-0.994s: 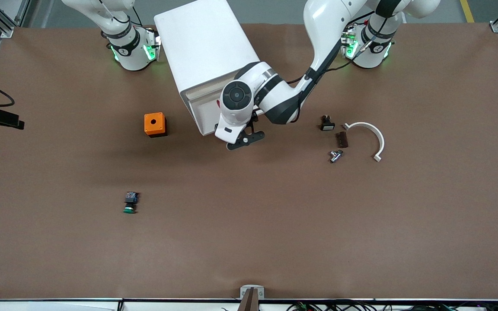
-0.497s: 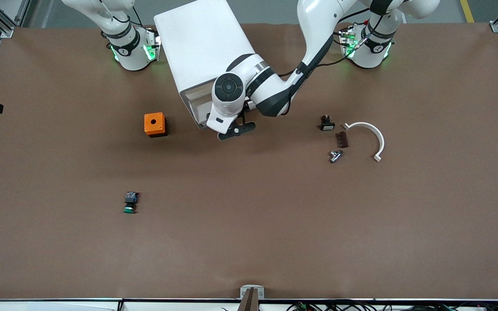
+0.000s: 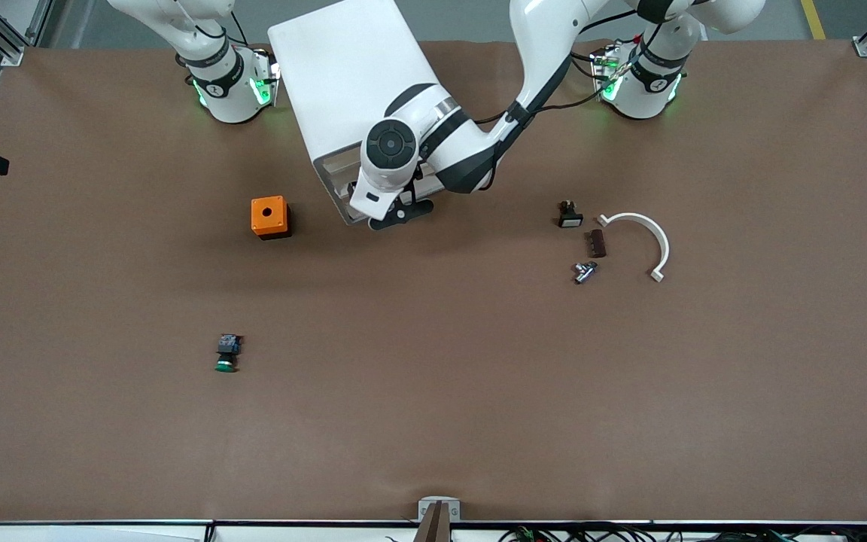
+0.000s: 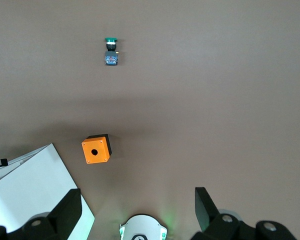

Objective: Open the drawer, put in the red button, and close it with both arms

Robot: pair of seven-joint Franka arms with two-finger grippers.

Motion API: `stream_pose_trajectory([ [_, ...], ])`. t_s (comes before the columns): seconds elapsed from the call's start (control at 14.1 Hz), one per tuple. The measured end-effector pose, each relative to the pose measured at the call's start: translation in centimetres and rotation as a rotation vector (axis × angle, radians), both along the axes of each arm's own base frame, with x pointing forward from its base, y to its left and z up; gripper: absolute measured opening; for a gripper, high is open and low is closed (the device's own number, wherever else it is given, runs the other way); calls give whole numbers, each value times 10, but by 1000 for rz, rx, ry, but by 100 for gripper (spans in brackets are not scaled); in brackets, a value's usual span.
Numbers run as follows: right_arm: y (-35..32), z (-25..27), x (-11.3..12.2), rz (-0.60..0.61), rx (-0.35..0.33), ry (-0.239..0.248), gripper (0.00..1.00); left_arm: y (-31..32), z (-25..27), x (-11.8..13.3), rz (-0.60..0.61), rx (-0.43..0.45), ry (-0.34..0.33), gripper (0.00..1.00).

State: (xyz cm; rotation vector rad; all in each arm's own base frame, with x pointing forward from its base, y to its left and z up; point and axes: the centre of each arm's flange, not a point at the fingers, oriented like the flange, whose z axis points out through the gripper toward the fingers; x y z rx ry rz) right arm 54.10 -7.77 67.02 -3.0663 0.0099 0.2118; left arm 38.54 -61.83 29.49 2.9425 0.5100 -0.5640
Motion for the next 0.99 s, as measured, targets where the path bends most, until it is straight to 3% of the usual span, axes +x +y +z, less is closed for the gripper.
stream_pose_trajectory([
  [0.57, 8, -12, 13, 15, -11, -44, 100, -5, 0, -7, 9, -15, 29, 100],
  [0.99, 29, -16, 9, 29, -12, -37, 100, -1, 2, 2, 24, -20, 23, 100],
])
